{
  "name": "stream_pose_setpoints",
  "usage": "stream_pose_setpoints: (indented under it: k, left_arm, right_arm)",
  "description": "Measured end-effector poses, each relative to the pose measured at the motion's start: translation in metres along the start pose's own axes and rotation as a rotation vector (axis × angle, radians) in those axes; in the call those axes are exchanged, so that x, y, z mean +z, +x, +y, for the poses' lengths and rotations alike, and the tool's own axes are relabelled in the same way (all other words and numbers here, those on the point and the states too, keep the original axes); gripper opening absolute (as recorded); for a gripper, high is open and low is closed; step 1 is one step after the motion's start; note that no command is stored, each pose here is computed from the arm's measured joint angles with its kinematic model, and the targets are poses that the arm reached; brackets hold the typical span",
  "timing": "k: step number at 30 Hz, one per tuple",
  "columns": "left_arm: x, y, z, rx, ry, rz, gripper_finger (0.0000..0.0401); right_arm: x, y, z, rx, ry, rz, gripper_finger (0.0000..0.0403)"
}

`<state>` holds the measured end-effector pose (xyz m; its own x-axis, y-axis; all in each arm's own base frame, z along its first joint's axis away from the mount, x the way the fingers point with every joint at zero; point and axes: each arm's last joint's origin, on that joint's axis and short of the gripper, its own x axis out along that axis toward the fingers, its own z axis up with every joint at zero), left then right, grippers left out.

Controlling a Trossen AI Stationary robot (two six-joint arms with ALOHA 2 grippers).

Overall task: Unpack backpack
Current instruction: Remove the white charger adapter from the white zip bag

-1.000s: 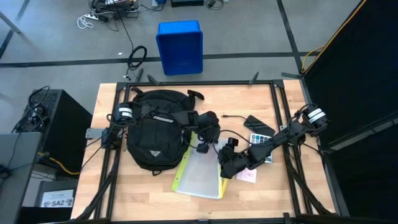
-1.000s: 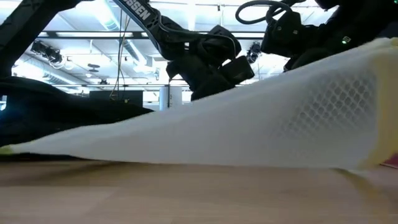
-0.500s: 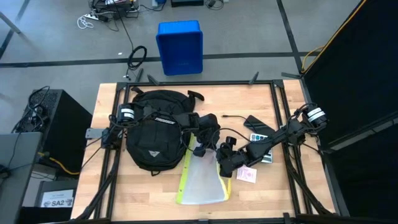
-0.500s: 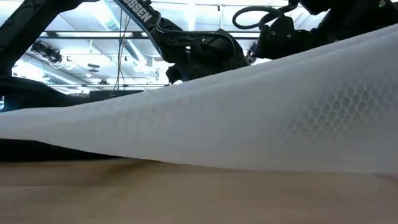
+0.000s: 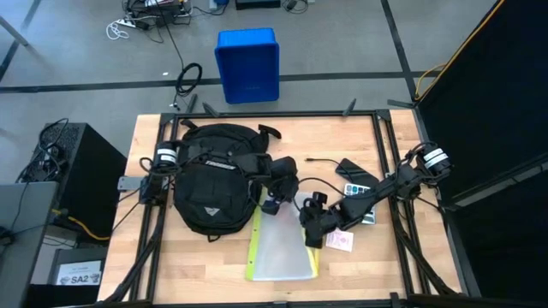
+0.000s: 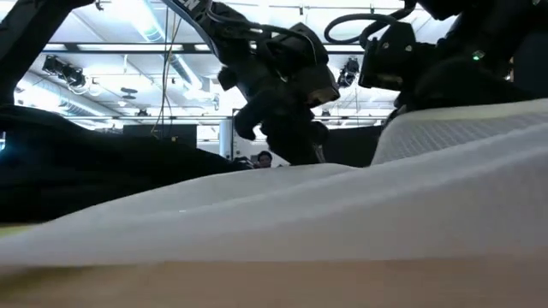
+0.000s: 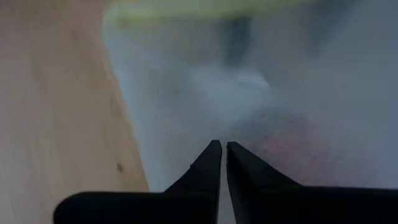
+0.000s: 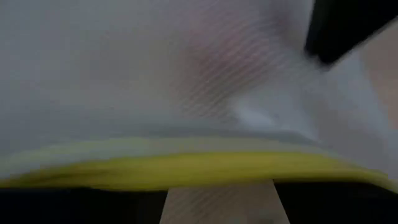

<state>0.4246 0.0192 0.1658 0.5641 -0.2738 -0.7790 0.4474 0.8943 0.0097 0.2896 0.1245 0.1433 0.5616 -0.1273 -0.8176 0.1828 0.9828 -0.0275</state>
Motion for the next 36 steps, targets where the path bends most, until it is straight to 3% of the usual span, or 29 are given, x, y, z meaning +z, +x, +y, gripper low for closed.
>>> stream_pose_setpoints:
  k: [6, 12, 18, 24, 28, 36]
  left_arm:
    - [0.008, -0.019, -0.019, 0.052, -0.006, 0.088, 0.0]
    - [0.023, -0.044, -0.052, 0.087, 0.007, 0.141, 0.0]
    - [0.016, -0.038, -0.08, 0.107, 0.014, 0.176, 0.0]
    - [-0.016, -0.016, -0.074, 0.183, -0.024, 0.09, 0.0]
    - [-0.035, -0.01, -0.061, 0.288, -0.091, 0.062, 0.0]
    - [-0.045, -0.007, -0.055, 0.329, -0.107, 0.006, 0.0]
  right_arm:
    - [-0.005, -0.004, 0.01, 0.061, -0.022, 0.019, 0.0213]
    - [-0.004, -0.005, 0.014, 0.048, -0.024, -0.022, 0.021]
    - [0.002, -0.006, 0.016, 0.036, -0.024, -0.098, 0.023]
    - [0.003, -0.006, 0.016, 0.038, -0.036, -0.114, 0.0252]
    - [0.003, -0.006, 0.016, 0.037, -0.035, -0.115, 0.0258]
    - [0.01, -0.002, 0.003, -0.077, 0.028, -0.157, 0.0248]
